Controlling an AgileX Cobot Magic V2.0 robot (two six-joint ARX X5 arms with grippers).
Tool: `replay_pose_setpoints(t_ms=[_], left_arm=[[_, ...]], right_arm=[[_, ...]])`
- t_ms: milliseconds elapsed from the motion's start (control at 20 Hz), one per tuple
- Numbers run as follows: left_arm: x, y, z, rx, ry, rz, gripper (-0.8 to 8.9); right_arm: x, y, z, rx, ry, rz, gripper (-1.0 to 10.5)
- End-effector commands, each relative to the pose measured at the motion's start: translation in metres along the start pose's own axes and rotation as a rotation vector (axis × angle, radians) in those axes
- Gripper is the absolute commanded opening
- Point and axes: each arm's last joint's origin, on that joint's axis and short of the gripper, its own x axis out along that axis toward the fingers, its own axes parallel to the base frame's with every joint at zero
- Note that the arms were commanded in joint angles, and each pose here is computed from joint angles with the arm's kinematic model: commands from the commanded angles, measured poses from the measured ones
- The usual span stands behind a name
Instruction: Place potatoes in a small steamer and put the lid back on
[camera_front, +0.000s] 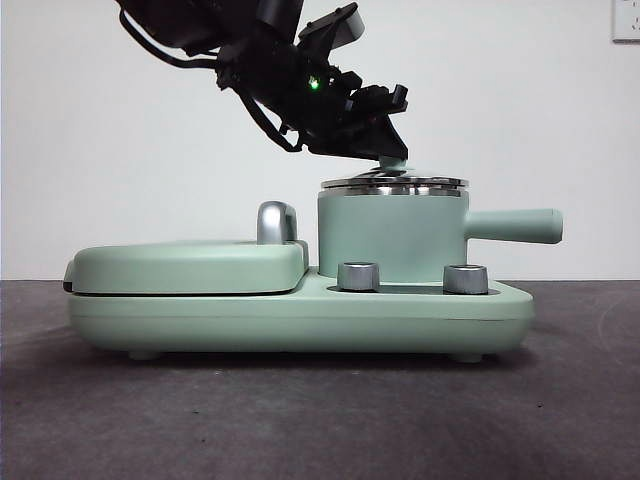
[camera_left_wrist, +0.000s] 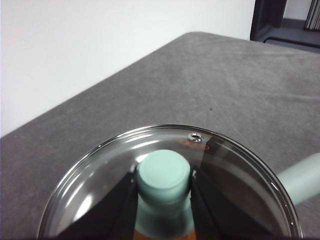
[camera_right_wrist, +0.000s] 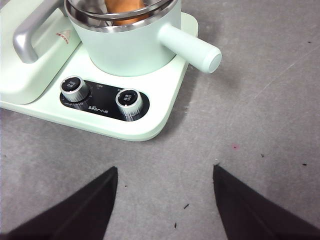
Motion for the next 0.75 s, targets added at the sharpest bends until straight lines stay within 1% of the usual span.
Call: replay_pose_setpoints(t_ms=[50, 450, 750], left_arm=[[0.0024, -0.0043, 0.0063, 0.002, 0.015, -0.02, 0.12], [-0.0015, -0.0042, 0.0098, 0.005, 0.028, -0.022, 0.12], [-0.0065, -0.0033, 0.016, 0.039, 0.019, 0.002, 0.12]], right_arm=[[-0.0005, 0.0009, 0.0024, 0.0, -0.016, 0.005, 3.0], [-0.0004, 0.001, 0.0026, 0.001, -0.018, 0.005, 3.0], [-0.0004, 0.001, 0.0026, 0.008, -0.018, 0.006, 3.0]])
